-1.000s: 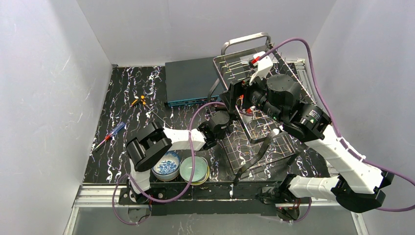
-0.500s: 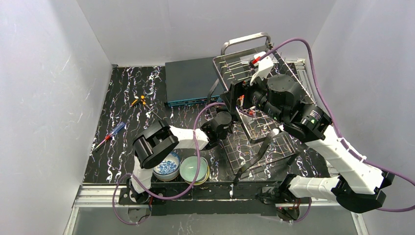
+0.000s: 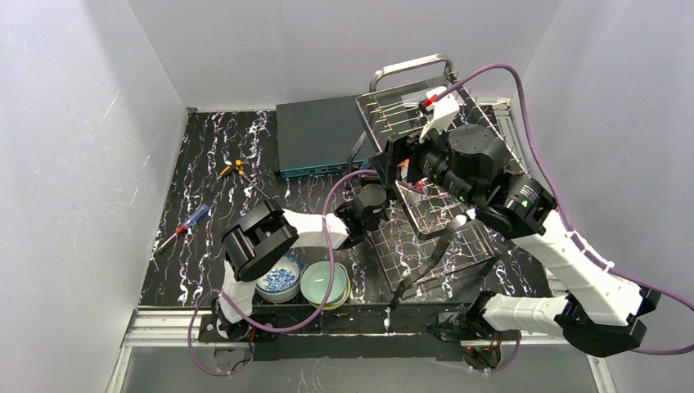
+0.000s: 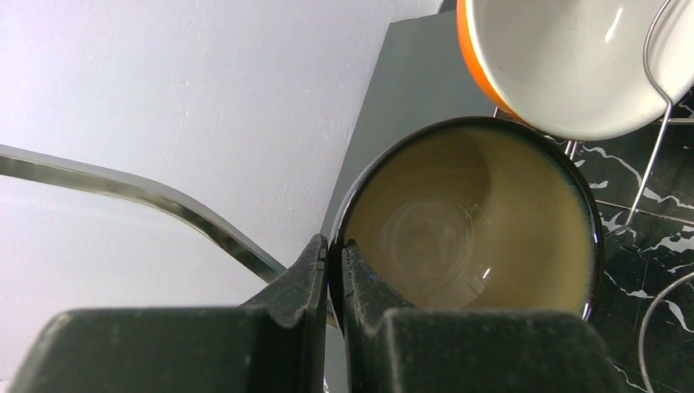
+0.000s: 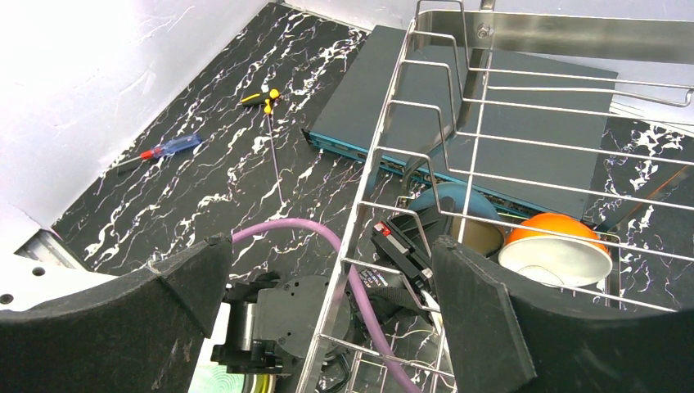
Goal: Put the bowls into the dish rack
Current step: Place the bowl in the dish rack.
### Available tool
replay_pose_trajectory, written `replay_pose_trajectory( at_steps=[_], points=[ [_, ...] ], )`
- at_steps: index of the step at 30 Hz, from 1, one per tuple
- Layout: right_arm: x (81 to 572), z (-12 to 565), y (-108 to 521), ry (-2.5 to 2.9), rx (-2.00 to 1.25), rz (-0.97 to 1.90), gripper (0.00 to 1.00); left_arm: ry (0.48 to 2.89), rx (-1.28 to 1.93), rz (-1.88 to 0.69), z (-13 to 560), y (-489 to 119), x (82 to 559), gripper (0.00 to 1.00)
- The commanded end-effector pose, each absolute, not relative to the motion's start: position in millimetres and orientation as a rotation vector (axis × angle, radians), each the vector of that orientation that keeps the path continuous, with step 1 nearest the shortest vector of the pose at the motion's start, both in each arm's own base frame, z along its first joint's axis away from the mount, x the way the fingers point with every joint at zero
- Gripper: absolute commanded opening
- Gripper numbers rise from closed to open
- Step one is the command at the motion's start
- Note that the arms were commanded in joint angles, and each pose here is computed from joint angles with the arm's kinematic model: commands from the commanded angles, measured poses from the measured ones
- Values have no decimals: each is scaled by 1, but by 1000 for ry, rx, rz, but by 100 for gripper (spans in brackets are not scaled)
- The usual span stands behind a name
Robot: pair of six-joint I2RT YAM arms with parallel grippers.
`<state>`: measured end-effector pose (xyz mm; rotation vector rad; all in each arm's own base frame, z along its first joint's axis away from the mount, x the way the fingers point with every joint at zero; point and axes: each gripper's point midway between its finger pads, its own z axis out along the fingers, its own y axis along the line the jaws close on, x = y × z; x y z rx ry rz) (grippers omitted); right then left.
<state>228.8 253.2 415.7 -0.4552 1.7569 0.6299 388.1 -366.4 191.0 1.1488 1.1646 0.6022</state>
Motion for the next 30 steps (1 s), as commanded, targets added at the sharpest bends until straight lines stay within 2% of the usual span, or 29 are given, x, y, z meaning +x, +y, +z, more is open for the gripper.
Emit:
replay_pose_trajectory(
  at_steps=[1,30],
  points=[
    [226,437,246,1698,-422,641,99,1120,969,593,243,-361,389,0],
    [224,441,242,1695,-414,645,99,1105,972,672,240,-362,401,0]
  ],
)
